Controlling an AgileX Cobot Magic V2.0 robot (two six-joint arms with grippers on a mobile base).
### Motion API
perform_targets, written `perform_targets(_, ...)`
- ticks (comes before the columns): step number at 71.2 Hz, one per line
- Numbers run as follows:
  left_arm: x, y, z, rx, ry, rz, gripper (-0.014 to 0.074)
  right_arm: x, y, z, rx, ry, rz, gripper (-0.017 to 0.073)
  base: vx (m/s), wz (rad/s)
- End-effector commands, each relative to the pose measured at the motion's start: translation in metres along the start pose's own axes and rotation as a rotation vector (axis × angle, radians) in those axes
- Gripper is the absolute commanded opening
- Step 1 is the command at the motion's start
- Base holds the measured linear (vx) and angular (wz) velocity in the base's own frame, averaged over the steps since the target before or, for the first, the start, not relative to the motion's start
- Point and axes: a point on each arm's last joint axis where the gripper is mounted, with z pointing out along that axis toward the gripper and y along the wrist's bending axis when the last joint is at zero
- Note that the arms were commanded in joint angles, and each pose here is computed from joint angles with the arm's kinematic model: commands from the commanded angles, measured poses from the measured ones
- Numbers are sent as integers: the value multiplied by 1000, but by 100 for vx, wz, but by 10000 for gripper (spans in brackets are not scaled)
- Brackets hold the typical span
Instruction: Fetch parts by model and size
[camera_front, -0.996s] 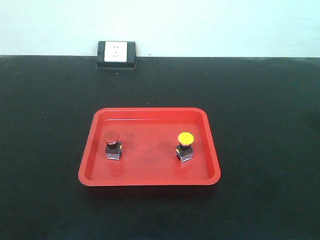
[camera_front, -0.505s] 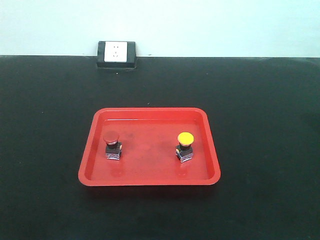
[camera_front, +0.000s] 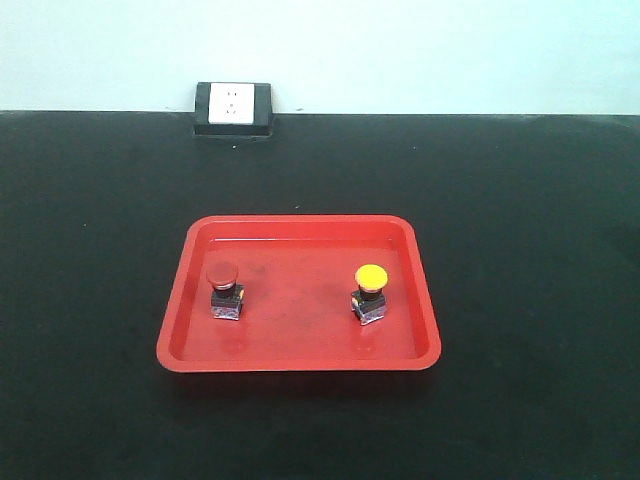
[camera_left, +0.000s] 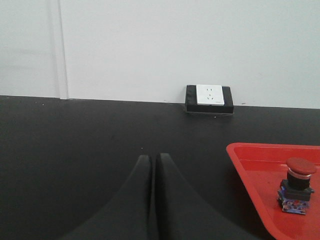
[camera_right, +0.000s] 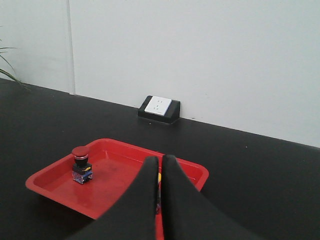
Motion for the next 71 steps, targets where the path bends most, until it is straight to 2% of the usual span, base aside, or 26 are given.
perform_targets(1,-7,-1,-1,16,-88,-9,-6,-13,-1,-2,15,-83,-9,-10,0,0)
perform_targets(16,-7,-1,-1,16,-88,-9,-6,-13,-1,-2,16,-84,-11,-10,0,0)
perform_targets(22,-7,-1,-1,16,-88,-9,-6,-9,-3,0,43,-76,-31,-10,0,0)
perform_targets(34,-7,-1,-1,16,-88,-9,-6,10,-8,8,189,-80,-2,-10,0,0)
perform_targets(48,-7,-1,-1,16,-88,-9,-6,44,-19,17,397,-55,-74,-10,0,0)
perform_targets(60,-7,-1,-1,16,-88,-9,-6,67,-24,20,496,-50,-80,-10,0,0)
perform_targets(71,-7,-1,-1,16,-88,-9,-6,80,-28,20,563,-46,-36,-10,0,0)
